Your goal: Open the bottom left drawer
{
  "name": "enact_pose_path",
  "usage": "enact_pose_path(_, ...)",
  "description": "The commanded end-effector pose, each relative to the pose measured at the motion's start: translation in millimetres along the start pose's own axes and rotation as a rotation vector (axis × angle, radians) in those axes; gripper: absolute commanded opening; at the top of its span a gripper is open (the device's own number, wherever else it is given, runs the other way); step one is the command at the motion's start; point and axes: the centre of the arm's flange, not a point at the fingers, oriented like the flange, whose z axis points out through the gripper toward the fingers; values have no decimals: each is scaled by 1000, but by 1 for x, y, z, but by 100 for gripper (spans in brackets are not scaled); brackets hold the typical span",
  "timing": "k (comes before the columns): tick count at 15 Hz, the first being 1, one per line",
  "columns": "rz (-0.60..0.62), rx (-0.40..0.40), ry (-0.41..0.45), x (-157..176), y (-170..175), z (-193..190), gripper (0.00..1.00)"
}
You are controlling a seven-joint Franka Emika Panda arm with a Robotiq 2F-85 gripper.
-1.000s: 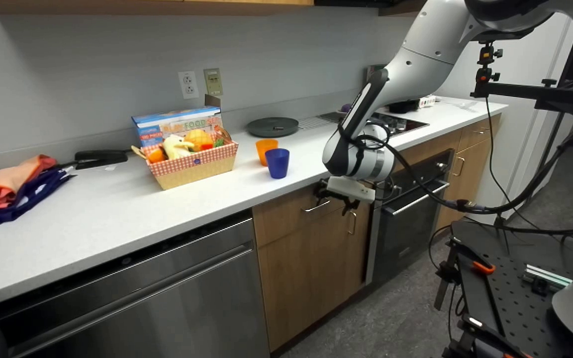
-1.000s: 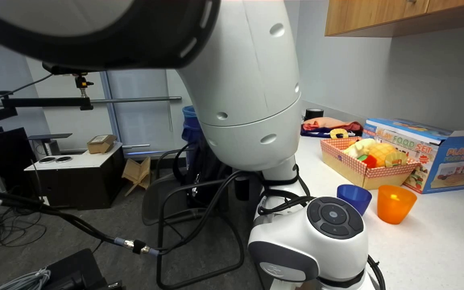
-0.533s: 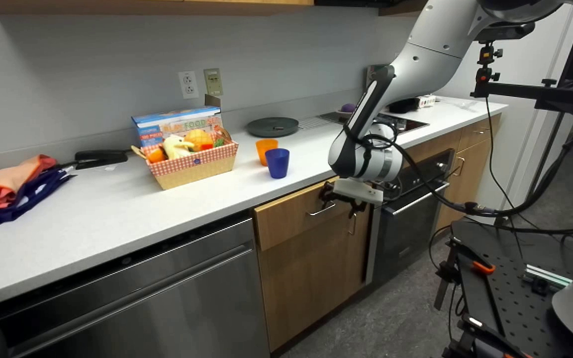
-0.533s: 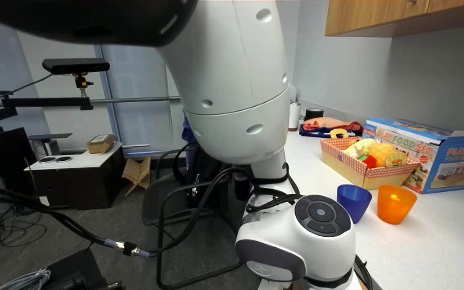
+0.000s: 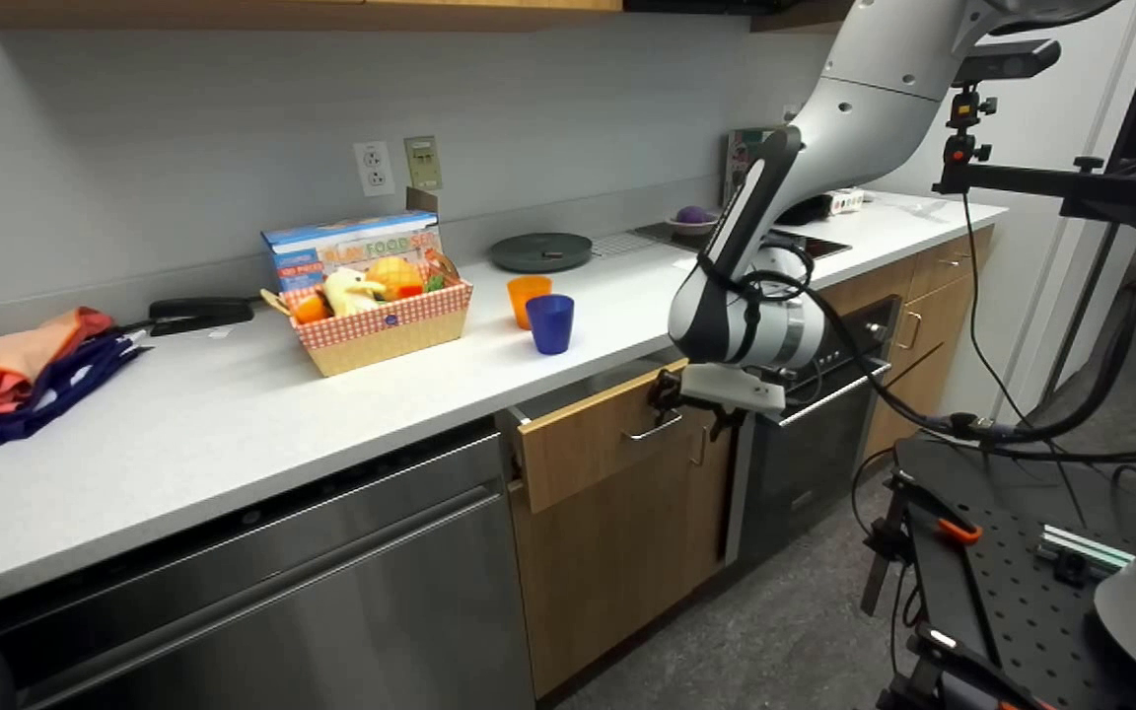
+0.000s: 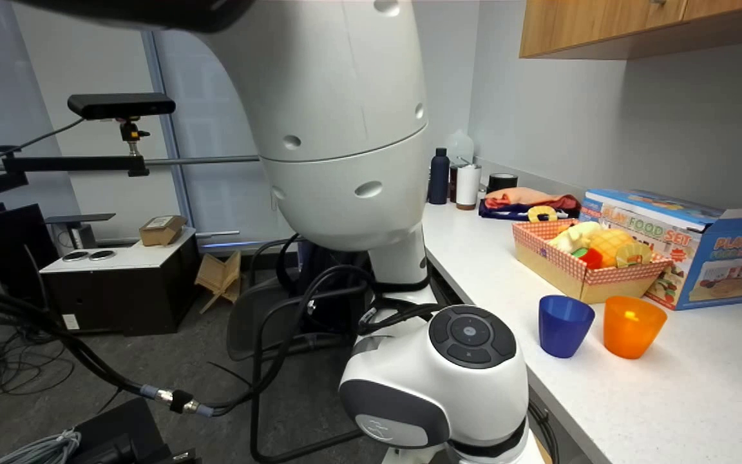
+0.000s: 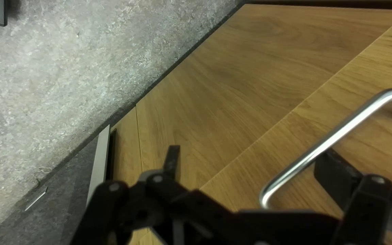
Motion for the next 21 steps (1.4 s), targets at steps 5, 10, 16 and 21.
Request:
enact_pose_path(5, -189, -20, 122, -19, 10, -66, 100)
enact_pose_path(10, -281, 3, 173, -22, 1, -117, 100)
enact_pose_path(16, -283, 54, 204, -7, -30, -146, 100)
enact_pose_path(21, -252, 33, 176, 13, -41, -133, 100)
